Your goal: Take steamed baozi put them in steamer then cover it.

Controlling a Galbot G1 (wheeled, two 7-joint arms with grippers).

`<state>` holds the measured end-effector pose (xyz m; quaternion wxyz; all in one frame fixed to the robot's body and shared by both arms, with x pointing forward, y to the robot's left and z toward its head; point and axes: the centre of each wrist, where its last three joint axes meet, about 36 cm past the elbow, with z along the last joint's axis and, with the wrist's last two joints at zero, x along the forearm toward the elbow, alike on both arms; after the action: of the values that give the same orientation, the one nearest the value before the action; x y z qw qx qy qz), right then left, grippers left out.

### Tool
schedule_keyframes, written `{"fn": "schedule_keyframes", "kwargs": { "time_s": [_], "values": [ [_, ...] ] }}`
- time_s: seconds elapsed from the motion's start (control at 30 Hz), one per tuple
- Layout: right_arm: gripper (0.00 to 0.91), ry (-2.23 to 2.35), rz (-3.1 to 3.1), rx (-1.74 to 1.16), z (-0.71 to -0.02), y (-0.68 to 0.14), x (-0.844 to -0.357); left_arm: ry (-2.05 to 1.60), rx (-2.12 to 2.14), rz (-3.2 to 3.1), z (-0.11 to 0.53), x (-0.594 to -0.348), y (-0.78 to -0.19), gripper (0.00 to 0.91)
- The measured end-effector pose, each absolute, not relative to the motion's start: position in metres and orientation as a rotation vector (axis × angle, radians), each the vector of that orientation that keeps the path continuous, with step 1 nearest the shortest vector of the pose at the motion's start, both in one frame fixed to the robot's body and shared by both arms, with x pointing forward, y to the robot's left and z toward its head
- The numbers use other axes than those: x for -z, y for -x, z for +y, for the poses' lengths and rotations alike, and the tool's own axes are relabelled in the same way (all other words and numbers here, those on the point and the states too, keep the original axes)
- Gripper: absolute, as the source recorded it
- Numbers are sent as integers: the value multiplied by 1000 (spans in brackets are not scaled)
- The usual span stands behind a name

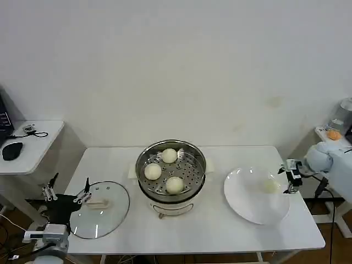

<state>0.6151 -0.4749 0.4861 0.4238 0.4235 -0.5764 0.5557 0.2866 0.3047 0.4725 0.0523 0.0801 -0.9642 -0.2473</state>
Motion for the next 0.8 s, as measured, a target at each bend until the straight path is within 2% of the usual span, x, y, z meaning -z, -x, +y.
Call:
{"fn": "schedule_keyframes", "kwargs": {
  "time_s": [0.37, 0.57, 0.63, 0.8],
  "values": [
    [907, -1058, -1431, -1363, -462, -632, -459, -250, 744, -2933, 304, -472, -287, 907],
    [776, -1063, -1414, -1350, -455, -634, -449, -248, 735, -2931, 303, -470, -287, 907],
    [655, -1061, -1412, -1349, -455, -635, -448, -249, 735, -2931, 303, -470, -287, 907],
    [564, -1054, -1411, -1347, -455, -636, -449, -251, 733, -2931, 303, -470, -287, 907]
  ]
}}
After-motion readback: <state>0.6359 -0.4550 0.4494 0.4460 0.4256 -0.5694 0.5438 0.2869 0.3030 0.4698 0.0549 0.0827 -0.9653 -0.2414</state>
